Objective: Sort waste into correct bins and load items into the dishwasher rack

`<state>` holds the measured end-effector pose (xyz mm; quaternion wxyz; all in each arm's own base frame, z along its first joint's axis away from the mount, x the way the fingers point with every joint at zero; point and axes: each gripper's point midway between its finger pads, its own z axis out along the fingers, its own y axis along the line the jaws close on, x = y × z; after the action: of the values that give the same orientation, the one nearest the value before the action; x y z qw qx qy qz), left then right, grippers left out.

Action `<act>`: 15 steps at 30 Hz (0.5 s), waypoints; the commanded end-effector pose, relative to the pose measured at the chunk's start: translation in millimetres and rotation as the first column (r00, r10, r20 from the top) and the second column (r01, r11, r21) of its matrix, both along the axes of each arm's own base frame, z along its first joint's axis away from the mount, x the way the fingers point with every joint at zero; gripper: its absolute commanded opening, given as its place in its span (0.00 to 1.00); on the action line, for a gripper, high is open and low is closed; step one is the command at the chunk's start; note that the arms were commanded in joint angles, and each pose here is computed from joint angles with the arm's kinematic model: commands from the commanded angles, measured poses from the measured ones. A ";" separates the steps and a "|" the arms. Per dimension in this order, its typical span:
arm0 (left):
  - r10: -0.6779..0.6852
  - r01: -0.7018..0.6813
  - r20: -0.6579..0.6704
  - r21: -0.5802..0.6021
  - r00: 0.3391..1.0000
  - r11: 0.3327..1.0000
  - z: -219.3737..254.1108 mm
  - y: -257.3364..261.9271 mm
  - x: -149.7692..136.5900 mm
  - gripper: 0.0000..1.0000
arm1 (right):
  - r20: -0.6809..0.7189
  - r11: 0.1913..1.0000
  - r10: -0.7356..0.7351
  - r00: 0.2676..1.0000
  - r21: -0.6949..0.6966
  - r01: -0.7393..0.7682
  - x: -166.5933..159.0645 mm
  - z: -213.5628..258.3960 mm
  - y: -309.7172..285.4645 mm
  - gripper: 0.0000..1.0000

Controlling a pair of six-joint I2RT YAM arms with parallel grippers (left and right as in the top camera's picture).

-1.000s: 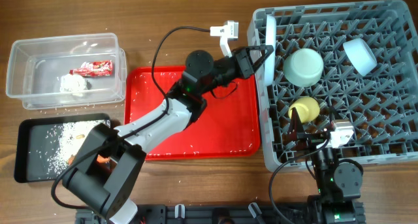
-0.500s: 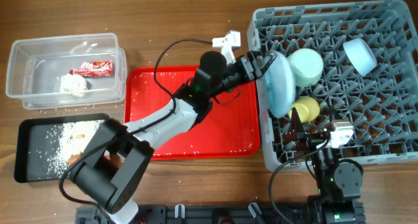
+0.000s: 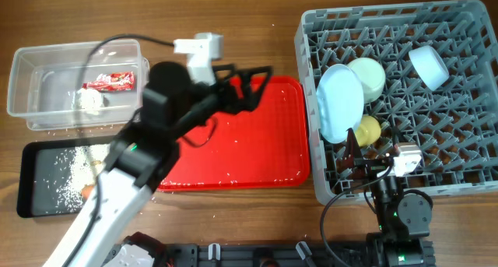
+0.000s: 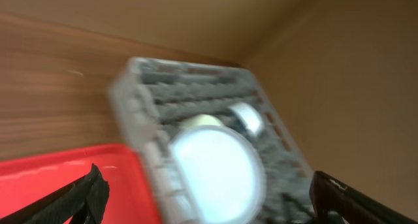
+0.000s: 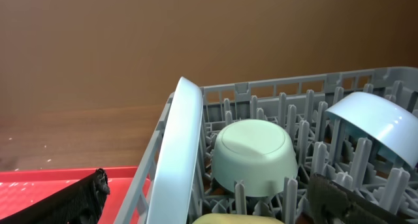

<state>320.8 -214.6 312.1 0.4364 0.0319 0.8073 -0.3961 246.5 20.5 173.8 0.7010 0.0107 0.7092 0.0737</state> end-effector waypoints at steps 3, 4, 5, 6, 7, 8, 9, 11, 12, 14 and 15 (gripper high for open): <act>0.291 -0.304 0.094 0.203 0.952 0.931 4.8 98.3 -4.8 1.00 | 0.008 1.000 0.008 1.000 0.014 -0.008 -0.4 1.9 1.1 1.00; 0.319 -0.333 0.099 0.203 0.942 0.921 7.9 108.9 -8.5 1.00 | 0.007 1.000 0.008 1.000 0.015 -0.008 -0.4 1.8 1.0 1.00; 0.362 -0.378 0.112 0.205 0.925 0.903 12.6 124.7 -14.4 1.00 | 0.007 1.000 0.008 1.000 0.015 -0.008 -0.4 1.8 1.0 1.00; 0.389 -0.409 0.128 0.211 0.912 0.888 16.0 134.7 -18.3 1.00 | 0.007 1.000 0.008 1.000 0.015 -0.008 -0.4 1.8 1.0 1.00; 0.415 -0.443 0.165 0.223 0.895 0.868 21.5 146.3 -22.3 1.00 | 0.007 1.000 0.008 1.000 0.015 -0.008 -0.4 1.8 1.0 1.00; 0.427 -0.463 0.192 0.225 0.884 0.857 24.8 153.6 -24.9 1.00 | 0.007 1.000 0.008 1.000 0.015 -0.008 -0.4 1.8 1.1 1.00; 0.444 -0.489 0.226 0.217 0.867 0.845 28.1 162.8 -29.2 1.00 | 0.007 1.000 0.008 1.000 0.015 -0.008 -0.4 1.8 1.1 1.00; 0.486 -0.538 0.263 0.184 0.833 0.822 26.1 178.9 -38.3 1.00 | 0.007 1.000 0.008 1.000 0.015 -0.008 -0.4 1.8 1.0 1.00; 0.493 -0.548 0.282 0.163 0.823 0.821 20.5 183.4 -44.4 1.00 | 0.008 1.000 0.008 1.000 0.014 -0.008 -0.4 1.8 1.0 1.00; 0.503 -0.561 0.313 0.132 0.806 0.817 6.3 189.0 -53.8 1.00 | 0.007 1.000 0.008 1.000 0.015 -0.008 -0.4 1.8 1.0 1.00; 0.510 -0.571 0.329 0.119 0.795 0.812 -2.3 191.4 -58.2 1.00 | 0.008 1.000 0.008 1.000 0.014 -0.008 -0.4 1.9 1.1 1.00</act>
<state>273.7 -32.6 343.2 0.6224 -0.1019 0.7568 -0.1714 246.5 20.5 173.8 0.7010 0.0105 0.7092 0.0735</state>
